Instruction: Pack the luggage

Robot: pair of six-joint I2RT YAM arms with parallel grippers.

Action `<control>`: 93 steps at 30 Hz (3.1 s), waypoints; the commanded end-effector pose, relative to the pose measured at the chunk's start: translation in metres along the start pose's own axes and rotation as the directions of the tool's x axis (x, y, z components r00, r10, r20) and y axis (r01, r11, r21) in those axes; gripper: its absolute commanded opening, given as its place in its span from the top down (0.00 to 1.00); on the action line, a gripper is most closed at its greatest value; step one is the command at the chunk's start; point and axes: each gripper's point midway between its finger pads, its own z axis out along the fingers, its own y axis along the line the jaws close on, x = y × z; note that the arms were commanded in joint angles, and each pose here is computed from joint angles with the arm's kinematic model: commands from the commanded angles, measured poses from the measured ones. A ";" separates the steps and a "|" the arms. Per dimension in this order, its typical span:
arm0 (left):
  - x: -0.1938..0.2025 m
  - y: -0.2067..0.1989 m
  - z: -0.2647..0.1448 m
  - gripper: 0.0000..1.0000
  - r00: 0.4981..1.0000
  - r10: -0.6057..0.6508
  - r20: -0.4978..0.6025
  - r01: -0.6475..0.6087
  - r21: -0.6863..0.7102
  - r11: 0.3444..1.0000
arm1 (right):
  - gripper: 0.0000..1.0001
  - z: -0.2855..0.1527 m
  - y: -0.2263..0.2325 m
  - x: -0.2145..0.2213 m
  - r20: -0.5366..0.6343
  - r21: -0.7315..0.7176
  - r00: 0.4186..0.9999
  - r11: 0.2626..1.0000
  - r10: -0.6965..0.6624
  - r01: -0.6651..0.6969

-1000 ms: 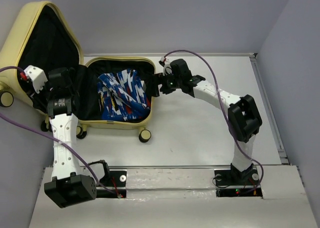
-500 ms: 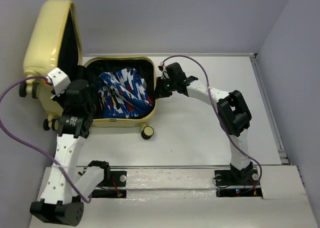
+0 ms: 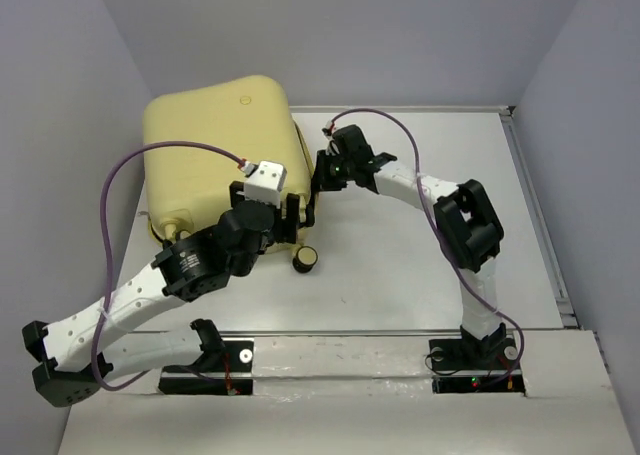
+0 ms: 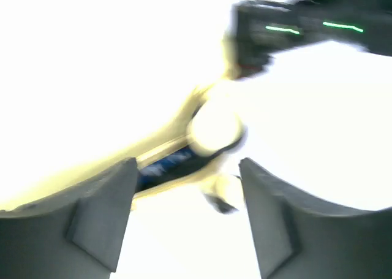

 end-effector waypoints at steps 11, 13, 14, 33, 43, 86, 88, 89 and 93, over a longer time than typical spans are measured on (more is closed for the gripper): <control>-0.130 -0.005 -0.045 0.04 0.906 -0.298 0.300 0.283 0.092 0.955 | 0.93 -0.098 -0.102 -0.004 0.094 0.208 0.991 0.975 -0.098 0.077; -0.146 0.001 -0.033 0.03 0.895 -0.319 0.311 0.316 0.062 0.947 | 0.78 -0.127 -0.131 -0.020 0.156 0.263 0.985 0.964 -0.071 0.028; -0.149 0.006 -0.011 0.03 0.902 -0.313 0.299 0.319 0.030 0.947 | 0.66 -0.134 -0.138 -0.026 0.174 0.271 0.983 0.963 -0.056 0.007; -0.187 0.174 0.290 0.06 0.856 -0.511 0.078 0.511 0.023 0.859 | 0.93 -0.222 0.052 0.018 0.277 0.006 0.931 0.969 -0.239 0.247; -0.145 0.180 0.376 0.07 0.778 -0.627 -0.041 0.588 0.402 0.702 | 0.93 -0.164 0.057 0.205 -0.172 -0.130 0.896 0.911 -0.409 0.391; 0.028 0.084 0.049 0.17 0.612 -0.735 0.293 0.750 0.083 0.657 | 0.03 -0.135 0.051 -0.158 0.323 0.047 0.925 0.979 -0.201 0.197; 0.010 0.084 0.048 0.16 0.672 -0.678 0.297 0.695 0.064 0.716 | 0.03 -0.163 0.044 -0.153 0.350 0.132 0.904 0.969 -0.244 0.210; -0.019 0.083 0.039 0.15 0.669 -0.668 0.325 0.680 0.094 0.727 | 0.05 -0.173 0.037 -0.153 0.367 0.184 0.894 0.962 -0.256 0.200; -0.076 0.089 0.030 0.13 0.703 -0.593 0.392 0.615 0.083 0.784 | 0.47 -0.216 0.031 -0.133 0.405 0.254 0.867 0.947 -0.291 0.199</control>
